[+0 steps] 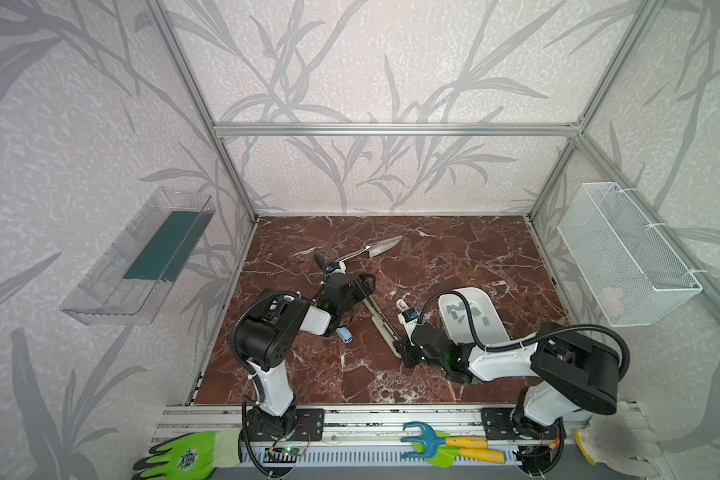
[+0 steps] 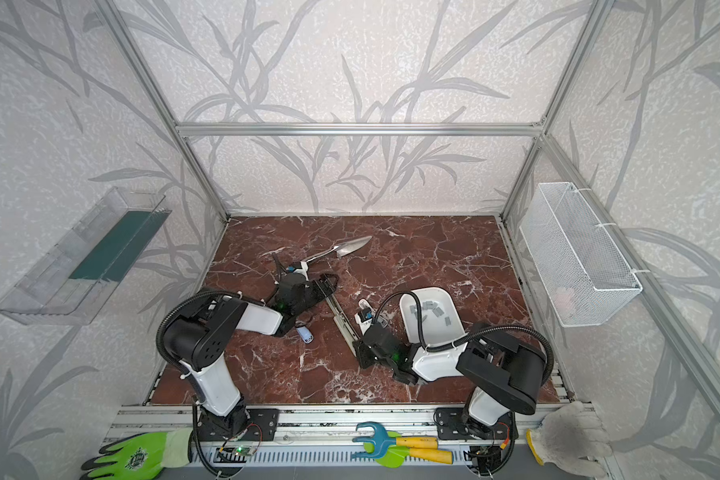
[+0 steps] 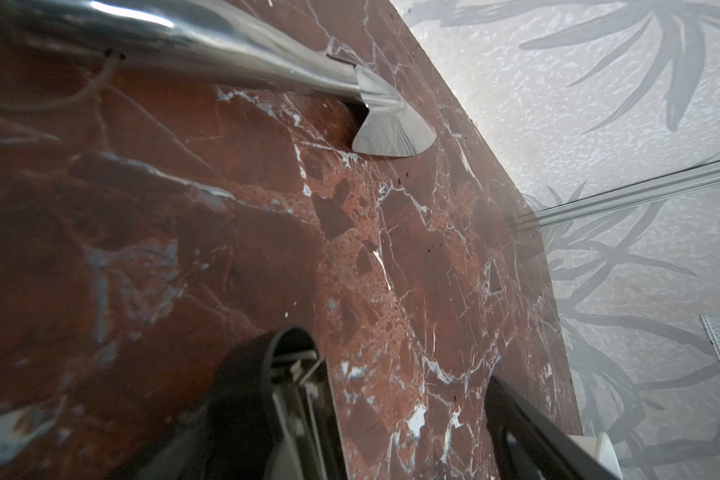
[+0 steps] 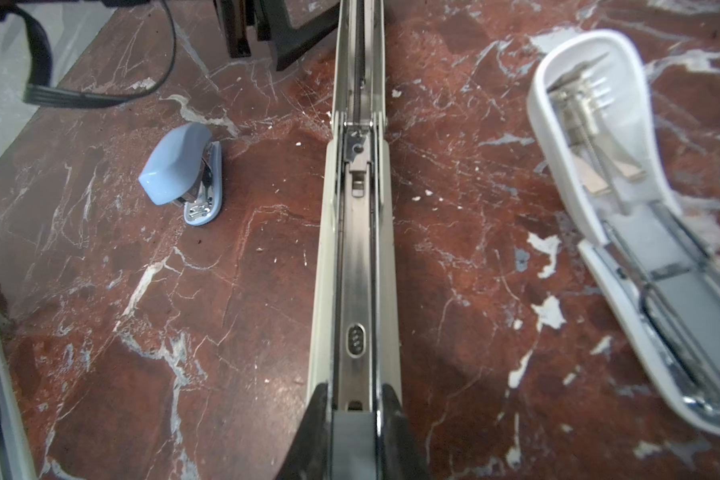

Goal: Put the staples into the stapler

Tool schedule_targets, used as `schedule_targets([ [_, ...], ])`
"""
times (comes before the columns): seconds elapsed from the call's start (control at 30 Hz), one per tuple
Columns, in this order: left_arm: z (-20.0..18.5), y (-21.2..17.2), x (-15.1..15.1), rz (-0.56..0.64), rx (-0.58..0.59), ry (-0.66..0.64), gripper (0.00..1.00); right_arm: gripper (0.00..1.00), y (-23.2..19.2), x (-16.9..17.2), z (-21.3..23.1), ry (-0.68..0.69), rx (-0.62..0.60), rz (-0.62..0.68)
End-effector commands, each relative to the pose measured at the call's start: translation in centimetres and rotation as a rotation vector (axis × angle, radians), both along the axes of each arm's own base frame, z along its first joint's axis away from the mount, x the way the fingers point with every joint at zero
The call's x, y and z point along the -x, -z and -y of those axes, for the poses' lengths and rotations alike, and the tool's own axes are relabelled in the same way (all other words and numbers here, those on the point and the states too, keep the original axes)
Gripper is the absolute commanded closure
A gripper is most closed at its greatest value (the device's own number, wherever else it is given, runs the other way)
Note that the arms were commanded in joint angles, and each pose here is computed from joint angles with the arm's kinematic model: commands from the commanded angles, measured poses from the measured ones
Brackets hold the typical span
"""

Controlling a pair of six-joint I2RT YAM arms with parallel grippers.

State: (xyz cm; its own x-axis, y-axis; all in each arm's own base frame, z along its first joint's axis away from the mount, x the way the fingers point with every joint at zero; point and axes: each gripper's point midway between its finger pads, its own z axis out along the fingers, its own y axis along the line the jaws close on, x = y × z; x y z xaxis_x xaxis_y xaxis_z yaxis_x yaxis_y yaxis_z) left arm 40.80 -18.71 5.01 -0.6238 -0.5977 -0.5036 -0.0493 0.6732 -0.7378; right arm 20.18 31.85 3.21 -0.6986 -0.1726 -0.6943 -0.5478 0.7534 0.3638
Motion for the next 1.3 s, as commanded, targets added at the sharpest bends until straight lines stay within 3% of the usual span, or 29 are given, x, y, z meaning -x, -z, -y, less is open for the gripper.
schedule_targets([
  [0.0,-0.5,3.2,0.8,-0.109,0.021,0.019,0.06,1.0,0.9,1.5,-0.4,-0.076,0.015,-0.026],
  [0.23,0.7,-1.2,-0.1,0.018,0.018,0.11,0.12,1.0,1.1,1.1,0.0,-0.076,0.049,0.015],
  [0.53,3.7,-6.6,1.2,0.196,-0.038,0.267,0.21,1.0,1.2,1.3,-0.5,-0.125,0.097,0.11],
  [0.83,8.1,-6.7,5.8,0.341,-0.122,0.422,0.27,1.0,1.4,1.0,-0.4,-0.104,0.096,0.144],
  [1.27,9.3,-7.5,10.0,0.477,-0.279,0.51,0.31,1.0,2.4,0.5,1.4,-0.095,0.16,0.226],
])
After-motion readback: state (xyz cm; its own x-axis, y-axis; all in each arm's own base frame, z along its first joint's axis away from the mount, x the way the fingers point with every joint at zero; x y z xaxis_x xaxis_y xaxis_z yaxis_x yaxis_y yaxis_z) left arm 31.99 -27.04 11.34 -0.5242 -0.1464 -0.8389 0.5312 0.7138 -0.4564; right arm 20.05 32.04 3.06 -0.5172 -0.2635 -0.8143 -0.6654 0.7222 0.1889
